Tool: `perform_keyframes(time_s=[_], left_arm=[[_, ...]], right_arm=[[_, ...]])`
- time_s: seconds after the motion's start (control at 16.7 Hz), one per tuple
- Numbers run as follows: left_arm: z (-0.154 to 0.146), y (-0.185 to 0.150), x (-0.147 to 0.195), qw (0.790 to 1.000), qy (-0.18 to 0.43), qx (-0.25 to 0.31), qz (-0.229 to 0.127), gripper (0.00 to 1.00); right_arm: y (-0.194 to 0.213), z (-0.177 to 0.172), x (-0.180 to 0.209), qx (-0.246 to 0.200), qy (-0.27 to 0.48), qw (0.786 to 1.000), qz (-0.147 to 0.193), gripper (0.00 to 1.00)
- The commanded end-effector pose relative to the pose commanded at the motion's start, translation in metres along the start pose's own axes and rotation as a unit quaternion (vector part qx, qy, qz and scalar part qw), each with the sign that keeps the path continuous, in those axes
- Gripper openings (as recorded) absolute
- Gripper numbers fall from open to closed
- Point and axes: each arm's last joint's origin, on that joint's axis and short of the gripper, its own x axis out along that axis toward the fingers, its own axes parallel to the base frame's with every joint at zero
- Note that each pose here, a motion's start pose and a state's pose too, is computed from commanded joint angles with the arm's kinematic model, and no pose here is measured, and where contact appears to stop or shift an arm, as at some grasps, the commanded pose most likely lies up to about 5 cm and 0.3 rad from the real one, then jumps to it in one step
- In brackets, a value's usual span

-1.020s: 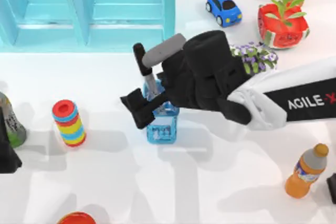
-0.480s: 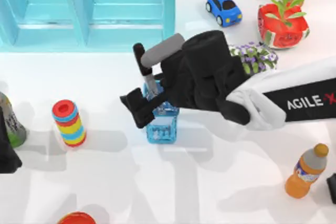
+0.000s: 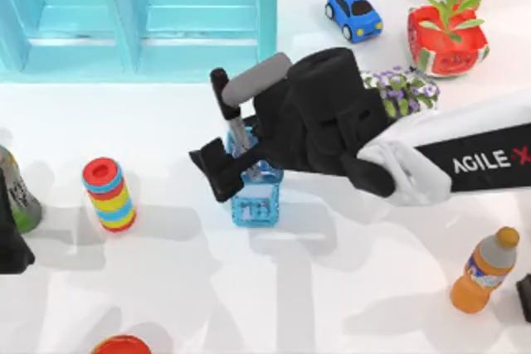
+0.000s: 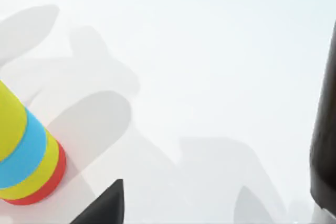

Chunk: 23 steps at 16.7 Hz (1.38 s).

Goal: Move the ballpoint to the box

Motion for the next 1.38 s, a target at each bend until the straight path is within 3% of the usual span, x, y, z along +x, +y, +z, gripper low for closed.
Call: perform_keyframes(time_s=[0.54, 0.72, 1.14, 1.38], left_arm=[[0.0, 0.0, 0.0, 1.0, 0.0, 0.0, 0.0, 1.0], [0.0, 0.0, 0.0, 1.0, 0.0, 0.0, 0.0, 1.0], [0.0, 0.0, 0.0, 1.0, 0.0, 0.0, 0.0, 1.0], [0.0, 0.0, 0.0, 1.0, 0.0, 0.0, 0.0, 1.0]], right_arm=[[-0.004, 0.012, -0.011, -0.004, -0.005, 1.0, 0.007, 0.0], [-0.022, 0.036, -0.044, -0.008, -0.004, 1.0, 0.01, 0.0], [-0.065, 0.078, -0.166, 0.001, 0.0, 1.0, 0.002, 0.0], [-0.068, 0.081, -0.186, 0.001, -0.004, 1.0, 0.002, 0.0]])
